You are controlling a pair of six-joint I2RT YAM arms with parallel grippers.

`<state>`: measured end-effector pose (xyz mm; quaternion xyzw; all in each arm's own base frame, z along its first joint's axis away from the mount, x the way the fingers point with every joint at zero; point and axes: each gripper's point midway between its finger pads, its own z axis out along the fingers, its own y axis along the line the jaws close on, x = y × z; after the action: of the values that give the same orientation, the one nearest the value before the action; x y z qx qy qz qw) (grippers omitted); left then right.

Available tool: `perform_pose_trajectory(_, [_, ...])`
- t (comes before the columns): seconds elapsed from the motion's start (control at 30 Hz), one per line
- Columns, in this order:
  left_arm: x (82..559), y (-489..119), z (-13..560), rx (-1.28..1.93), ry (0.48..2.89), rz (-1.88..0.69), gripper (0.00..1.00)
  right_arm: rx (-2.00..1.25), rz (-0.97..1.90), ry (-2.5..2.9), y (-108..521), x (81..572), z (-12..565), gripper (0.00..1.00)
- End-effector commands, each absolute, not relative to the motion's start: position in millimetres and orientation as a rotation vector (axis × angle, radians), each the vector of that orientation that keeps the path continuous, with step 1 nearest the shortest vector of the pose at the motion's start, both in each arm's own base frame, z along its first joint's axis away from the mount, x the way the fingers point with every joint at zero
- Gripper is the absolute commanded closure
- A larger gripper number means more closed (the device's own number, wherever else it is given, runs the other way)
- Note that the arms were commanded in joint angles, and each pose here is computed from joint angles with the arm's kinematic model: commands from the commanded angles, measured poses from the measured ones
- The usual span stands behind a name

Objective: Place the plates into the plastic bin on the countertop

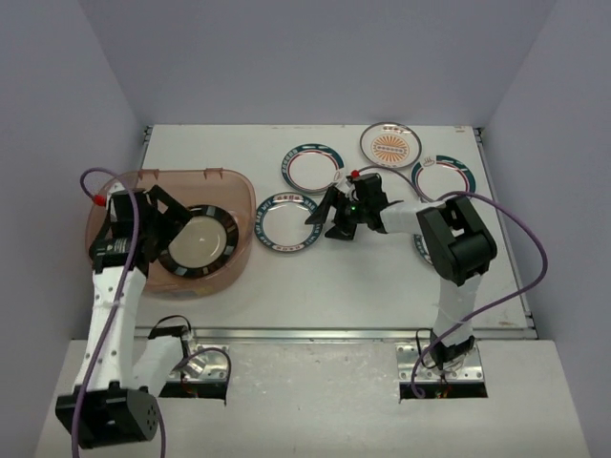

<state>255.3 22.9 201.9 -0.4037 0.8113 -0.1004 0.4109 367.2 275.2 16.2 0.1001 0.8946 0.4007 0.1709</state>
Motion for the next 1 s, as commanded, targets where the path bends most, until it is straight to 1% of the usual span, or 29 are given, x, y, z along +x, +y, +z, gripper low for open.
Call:
perform_pose_trajectory(0.0, [248.3, -19.2, 312.5, -0.634, 1.806, -0.530, 0.00, 0.367, 0.950, 2.622, 259.6, 371.6, -38.2, 0.25])
perform_pose_trajectory(0.03, [246.1, -24.5, 319.7, -0.601, 1.802, -0.556, 0.00, 0.375, 0.954, 2.611, 260.0, 374.1, -40.6, 0.30])
perform_pose_trajectory(0.07, [244.7, -29.6, 323.4, -0.573, 1.807, -0.580, 0.00, 0.377, 0.966, 2.606, 261.1, 374.3, -44.2, 0.39])
perform_pose_trajectory(0.13, [244.4, -37.8, 325.8, -0.526, 1.829, -0.618, 0.00, 0.366, 1.007, 2.618, 265.9, 370.3, -51.4, 0.64])
perform_pose_trajectory(0.17, [245.1, -43.6, 326.3, -0.487, 1.854, -0.644, 0.00, 0.352, 1.055, 2.622, 270.5, 367.2, -53.3, 0.87])
perform_pose_trajectory(0.2, [245.9, -46.0, 325.1, -0.475, 1.876, -0.655, 0.00, 0.354, 1.058, 2.628, 268.8, 361.5, -54.4, 0.99])
perform_pose_trajectory(0.23, [244.9, -49.5, 324.9, -0.440, 1.892, -0.666, 0.00, 0.343, 1.070, 2.601, 269.3, 361.7, -49.6, 1.00])
perform_pose_trajectory(0.27, [245.3, -50.3, 326.3, -0.430, 1.895, -0.668, 0.00, 0.356, 1.063, 2.620, 265.6, 352.5, -55.2, 1.00])
perform_pose_trajectory(0.33, [244.2, -54.6, 327.6, -0.384, 1.904, -0.683, 0.00, 0.369, 1.034, 2.579, 251.8, 334.3, -43.4, 1.00])
perform_pose_trajectory(0.37, [244.2, -57.0, 329.3, -0.360, 1.901, -0.693, 0.00, 0.335, 1.065, 2.462, 250.9, 338.7, -8.5, 1.00])
perform_pose_trajectory(0.4, [244.0, -59.4, 330.5, -0.338, 1.893, -0.705, 0.00, 0.350, 1.040, 2.429, 238.0, 321.3, -0.6, 1.00])
perform_pose_trajectory(0.47, [246.8, -62.9, 335.0, -0.303, 1.870, -0.725, 0.00, 0.308, 1.031, 2.291, 222.8, 307.0, 49.7, 1.00])
perform_pose_trajectory(0.57, [252.9, -68.4, 333.5, -0.262, 1.883, -0.761, 0.00, 0.183, 1.017, 2.225, 212.6, 289.2, 86.5, 1.00])
perform_pose_trajectory(0.6, [254.8, -73.7, 332.5, -0.229, 1.890, -0.791, 0.00, 0.122, 1.031, 2.190, 212.7, 286.4, 108.1, 1.00])
perform_pose_trajectory(0.73, [255.3, -100.9, 328.3, -0.115, 1.924, -0.893, 0.00, -0.132, 1.301, 2.077, 230.5, 257.7, 180.6, 1.00])
perform_pose_trajectory(0.8, [250.4, -131.3, 326.0, -0.025, 1.944, -0.948, 0.00, -0.325, 1.482, 1.979, 244.5, 233.4, 223.7, 1.00])
perform_pose_trajectory(0.87, [252.9, -149.6, 321.1, 0.019, 1.964, -0.984, 0.00, -0.400, 1.622, 1.917, 250.7, 215.8, 249.3, 1.00])
perform_pose_trajectory(0.9, [252.2, -157.6, 316.9, 0.034, 1.983, -1.004, 0.01, -0.428, 1.668, 1.878, 252.2, 210.4, 260.5, 1.00])
perform_pose_trajectory(0.97, [253.6, -174.3, 311.4, 0.067, 1.993, -1.040, 0.09, -0.477, 1.729, 1.808, 253.9, 203.1, 280.9, 1.00])
